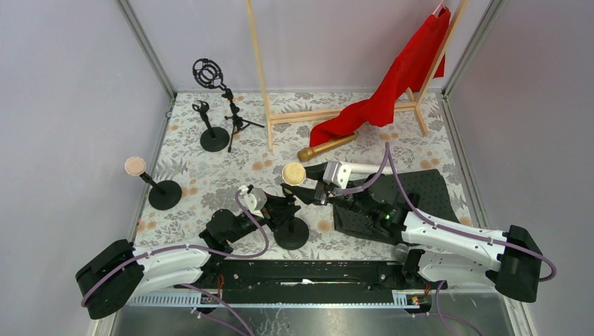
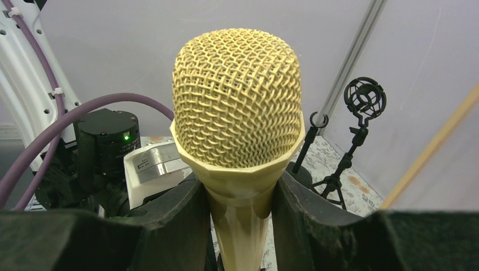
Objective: Attach the microphones to the stand
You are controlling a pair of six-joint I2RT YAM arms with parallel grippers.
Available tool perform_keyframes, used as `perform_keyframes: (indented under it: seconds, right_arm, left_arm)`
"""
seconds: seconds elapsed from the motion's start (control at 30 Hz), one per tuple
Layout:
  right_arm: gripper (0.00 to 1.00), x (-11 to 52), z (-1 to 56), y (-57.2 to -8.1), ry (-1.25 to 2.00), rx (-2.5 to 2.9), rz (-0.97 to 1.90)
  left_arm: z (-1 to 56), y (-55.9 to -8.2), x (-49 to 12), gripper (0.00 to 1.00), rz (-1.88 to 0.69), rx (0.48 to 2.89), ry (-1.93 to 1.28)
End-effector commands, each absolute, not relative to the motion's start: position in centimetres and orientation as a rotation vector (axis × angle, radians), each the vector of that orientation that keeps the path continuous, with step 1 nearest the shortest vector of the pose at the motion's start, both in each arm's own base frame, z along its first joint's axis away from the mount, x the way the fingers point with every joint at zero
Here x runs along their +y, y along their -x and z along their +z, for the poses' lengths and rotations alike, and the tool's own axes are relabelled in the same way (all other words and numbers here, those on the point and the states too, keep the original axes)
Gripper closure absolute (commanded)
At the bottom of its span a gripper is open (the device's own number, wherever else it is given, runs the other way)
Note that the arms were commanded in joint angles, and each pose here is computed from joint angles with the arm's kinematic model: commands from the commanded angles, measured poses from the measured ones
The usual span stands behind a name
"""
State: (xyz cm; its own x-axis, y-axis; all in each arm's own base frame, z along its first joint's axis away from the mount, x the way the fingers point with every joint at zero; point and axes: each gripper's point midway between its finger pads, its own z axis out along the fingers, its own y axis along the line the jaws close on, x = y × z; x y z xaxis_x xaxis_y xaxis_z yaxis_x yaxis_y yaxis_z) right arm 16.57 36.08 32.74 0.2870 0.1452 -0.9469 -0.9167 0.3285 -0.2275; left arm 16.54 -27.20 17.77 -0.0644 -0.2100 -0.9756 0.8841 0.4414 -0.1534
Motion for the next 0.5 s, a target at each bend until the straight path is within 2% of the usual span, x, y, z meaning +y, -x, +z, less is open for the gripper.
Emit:
perform_keyframes:
  seconds: [0.0,0.47]
  right_arm:
    - [1.00,34.5,16.6,-16.7,1.167,1.509,0.778]
    - [1.00,33.6,13.0,-16.8,1.250,1.482,0.672]
  left_arm:
    - [15.5,-17.3,-26.4,1.00,-0.916,1.391,-0.684]
    - [15.1,-17.0,-26.2,1.00,-0.930,1.395,-0.679]
